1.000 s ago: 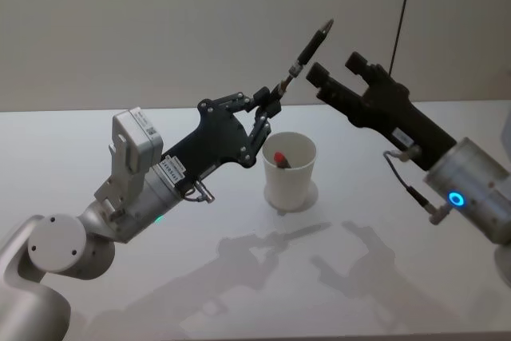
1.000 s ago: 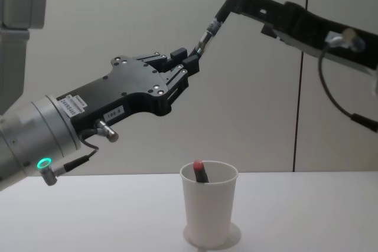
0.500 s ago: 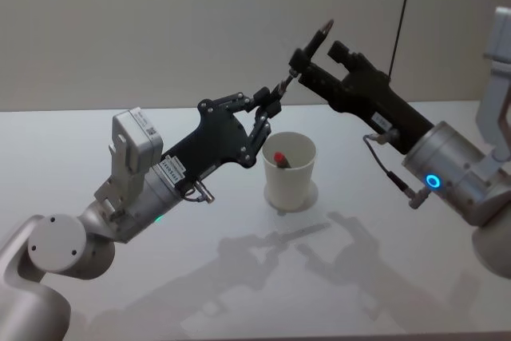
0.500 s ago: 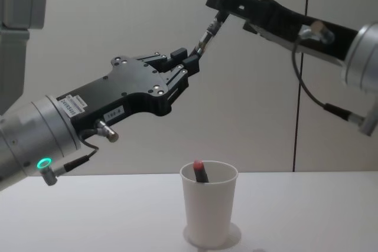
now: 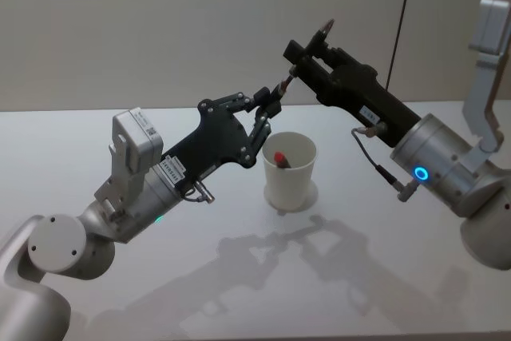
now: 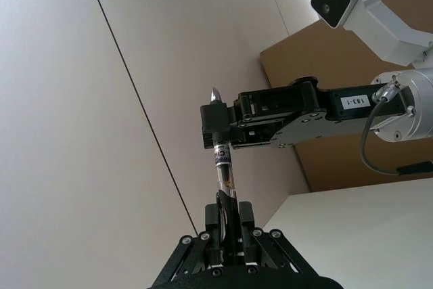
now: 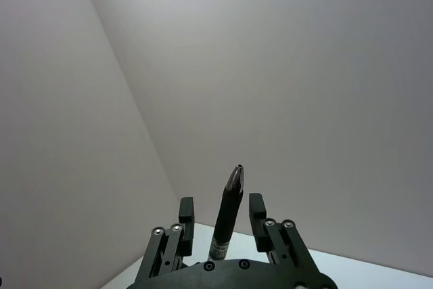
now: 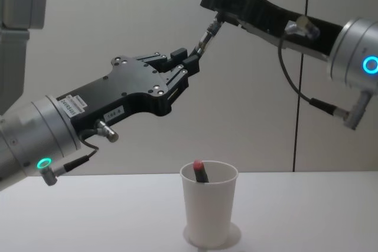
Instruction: Place the pen into the pen holder.
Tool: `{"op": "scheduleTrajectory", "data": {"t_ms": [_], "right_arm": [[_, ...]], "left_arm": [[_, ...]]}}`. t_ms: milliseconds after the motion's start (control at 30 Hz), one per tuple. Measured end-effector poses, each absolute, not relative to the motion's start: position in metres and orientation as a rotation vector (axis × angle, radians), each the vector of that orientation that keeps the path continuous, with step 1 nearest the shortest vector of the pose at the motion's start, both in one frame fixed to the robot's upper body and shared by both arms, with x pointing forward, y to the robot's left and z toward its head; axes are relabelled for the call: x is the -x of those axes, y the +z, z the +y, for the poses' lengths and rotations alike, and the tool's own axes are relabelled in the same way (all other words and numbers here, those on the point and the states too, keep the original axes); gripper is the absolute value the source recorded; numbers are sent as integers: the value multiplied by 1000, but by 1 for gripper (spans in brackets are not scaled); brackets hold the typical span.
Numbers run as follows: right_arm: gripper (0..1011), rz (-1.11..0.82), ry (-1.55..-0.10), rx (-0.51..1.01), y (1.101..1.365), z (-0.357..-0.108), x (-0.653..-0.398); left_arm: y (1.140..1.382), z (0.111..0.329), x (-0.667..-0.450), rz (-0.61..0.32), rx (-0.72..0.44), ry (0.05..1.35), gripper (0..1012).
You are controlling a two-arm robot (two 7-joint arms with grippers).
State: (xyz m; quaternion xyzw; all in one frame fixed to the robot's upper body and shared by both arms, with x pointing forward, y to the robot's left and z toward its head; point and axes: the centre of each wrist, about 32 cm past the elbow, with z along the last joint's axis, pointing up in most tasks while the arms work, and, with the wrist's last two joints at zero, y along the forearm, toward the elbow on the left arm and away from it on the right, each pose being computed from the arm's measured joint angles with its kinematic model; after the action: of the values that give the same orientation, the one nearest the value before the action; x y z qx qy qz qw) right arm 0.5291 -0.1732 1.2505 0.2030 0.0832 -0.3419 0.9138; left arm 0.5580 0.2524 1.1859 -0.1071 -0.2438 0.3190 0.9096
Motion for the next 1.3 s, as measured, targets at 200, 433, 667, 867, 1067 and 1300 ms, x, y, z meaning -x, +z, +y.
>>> {"op": "scheduleTrajectory", "data": {"t_ms": [200,433,667,867,1067,1300], "right_arm": [[357,172,-699,-419,1251,-172,-530],[135,173,-692,-420,1252,-170,-531],[132,173,-694,-420,1252,-170,-532],[132,173,-693,-420,1252,-170,-532],[131,174,-692,-420,1252,-170,-532],[131,174,-691,-420,1252,-169,-532]], "left_arm": [[1186,252,-558,-503,221,658,181],[1186,252,-558,-502,221,658,181],[1186,252,-558,-503,221,658,272],[1186,252,-558,-503,221,658,450],[1186,252,-558,-503,221,658,669],[1186,252,-558,-503,221,658,880]]}}
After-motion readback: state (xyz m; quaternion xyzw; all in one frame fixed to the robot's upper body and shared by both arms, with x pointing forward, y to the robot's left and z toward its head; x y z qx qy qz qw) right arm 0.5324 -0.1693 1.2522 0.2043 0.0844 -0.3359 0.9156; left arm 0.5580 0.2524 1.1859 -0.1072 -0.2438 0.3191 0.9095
